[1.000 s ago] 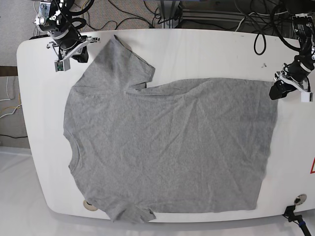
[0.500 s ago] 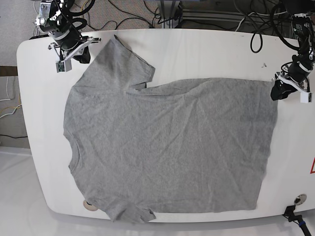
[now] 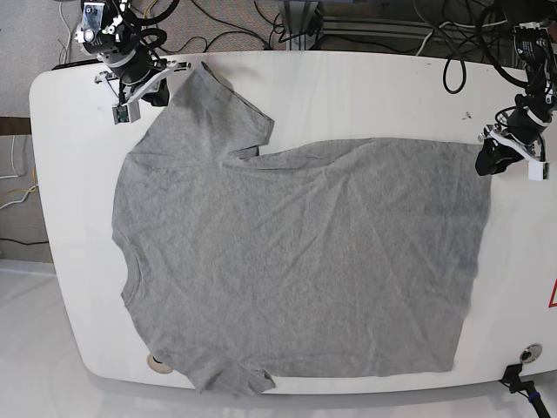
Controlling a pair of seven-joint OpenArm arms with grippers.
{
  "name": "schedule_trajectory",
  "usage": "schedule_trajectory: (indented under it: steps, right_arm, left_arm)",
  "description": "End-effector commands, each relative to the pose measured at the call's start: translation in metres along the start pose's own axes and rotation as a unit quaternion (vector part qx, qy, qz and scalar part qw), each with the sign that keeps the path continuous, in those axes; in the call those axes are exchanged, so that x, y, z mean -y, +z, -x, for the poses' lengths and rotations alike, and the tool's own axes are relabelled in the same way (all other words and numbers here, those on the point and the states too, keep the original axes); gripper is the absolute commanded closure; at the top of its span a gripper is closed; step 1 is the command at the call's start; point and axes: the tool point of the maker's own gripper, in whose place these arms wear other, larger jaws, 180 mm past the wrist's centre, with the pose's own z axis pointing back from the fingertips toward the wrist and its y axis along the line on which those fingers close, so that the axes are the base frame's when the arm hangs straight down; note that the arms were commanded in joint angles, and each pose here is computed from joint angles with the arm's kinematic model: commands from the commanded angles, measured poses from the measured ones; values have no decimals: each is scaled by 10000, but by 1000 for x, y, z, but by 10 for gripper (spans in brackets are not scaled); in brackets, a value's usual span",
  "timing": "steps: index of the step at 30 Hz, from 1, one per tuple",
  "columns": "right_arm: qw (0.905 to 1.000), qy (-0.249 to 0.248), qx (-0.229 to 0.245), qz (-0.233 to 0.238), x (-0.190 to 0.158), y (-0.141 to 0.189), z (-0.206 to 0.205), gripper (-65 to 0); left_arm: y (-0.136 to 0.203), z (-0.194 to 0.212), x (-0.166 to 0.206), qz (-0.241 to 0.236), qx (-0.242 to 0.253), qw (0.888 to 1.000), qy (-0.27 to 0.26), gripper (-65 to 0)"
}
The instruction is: Fold the T-shirt properly
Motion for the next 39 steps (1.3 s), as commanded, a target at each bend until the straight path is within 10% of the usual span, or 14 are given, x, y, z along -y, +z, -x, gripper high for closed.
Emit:
schedule_trajectory:
  steps: [1,24,39]
  right_arm:
    - [9999,57,135,-5,1,3,-8,0]
    - [9998,72,180,-90,-3,2,-10,0]
    - [9999,10,-40,-134,-9,-6,3,-1]
  left_arm:
    - [2,-12,-3,33,157,9998,-75,-174]
    - [-10,17,-29,-260,-181,9984,466,-88]
    - [-8,17,-23,-164,-90,9993,324,-167]
